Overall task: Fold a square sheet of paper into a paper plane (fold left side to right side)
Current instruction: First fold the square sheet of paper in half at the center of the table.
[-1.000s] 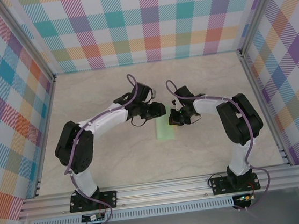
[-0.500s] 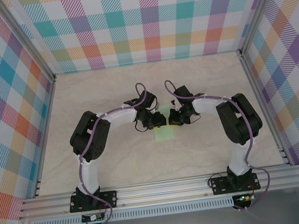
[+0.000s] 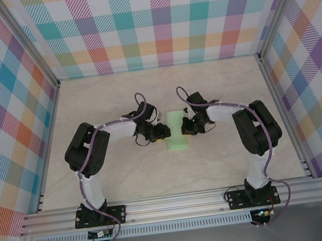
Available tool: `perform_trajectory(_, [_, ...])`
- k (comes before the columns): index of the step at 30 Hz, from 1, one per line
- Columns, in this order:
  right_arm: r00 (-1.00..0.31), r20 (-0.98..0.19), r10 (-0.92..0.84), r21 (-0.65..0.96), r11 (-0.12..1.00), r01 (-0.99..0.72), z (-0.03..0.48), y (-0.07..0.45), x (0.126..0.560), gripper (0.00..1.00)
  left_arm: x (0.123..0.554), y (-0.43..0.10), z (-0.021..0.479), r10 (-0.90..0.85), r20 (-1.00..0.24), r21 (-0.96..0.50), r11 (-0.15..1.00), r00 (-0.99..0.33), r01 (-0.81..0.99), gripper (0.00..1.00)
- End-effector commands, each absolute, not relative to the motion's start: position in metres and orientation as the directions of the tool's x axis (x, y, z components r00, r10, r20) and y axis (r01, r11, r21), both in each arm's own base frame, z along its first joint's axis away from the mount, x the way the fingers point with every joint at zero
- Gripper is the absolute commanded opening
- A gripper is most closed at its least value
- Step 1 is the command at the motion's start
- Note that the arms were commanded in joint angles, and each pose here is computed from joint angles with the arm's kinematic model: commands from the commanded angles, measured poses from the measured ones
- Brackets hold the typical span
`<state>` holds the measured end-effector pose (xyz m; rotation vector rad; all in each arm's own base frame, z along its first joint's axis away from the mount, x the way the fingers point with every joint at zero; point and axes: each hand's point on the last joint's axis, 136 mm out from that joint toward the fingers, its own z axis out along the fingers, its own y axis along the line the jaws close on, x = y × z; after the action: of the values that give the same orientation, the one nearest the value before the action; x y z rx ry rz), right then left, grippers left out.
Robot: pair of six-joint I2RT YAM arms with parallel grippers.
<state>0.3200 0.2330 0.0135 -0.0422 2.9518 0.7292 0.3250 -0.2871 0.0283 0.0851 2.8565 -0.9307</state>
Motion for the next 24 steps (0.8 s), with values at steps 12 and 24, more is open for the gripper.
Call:
perform_trajectory(12, [-0.999,0.037,-0.029,0.299,0.954,-0.017,-0.025,0.203,0.285,0.07,0.330,-0.325,0.071,0.072,-0.215,-0.706,0.678,-0.974,0.206,0.37])
perform_trajectory(24, [-0.998,0.045,-0.040,0.282,0.959,-0.025,-0.027,0.202,0.284,0.07,0.350,-0.329,0.024,0.089,-0.190,-0.621,0.761,-0.978,0.190,0.36])
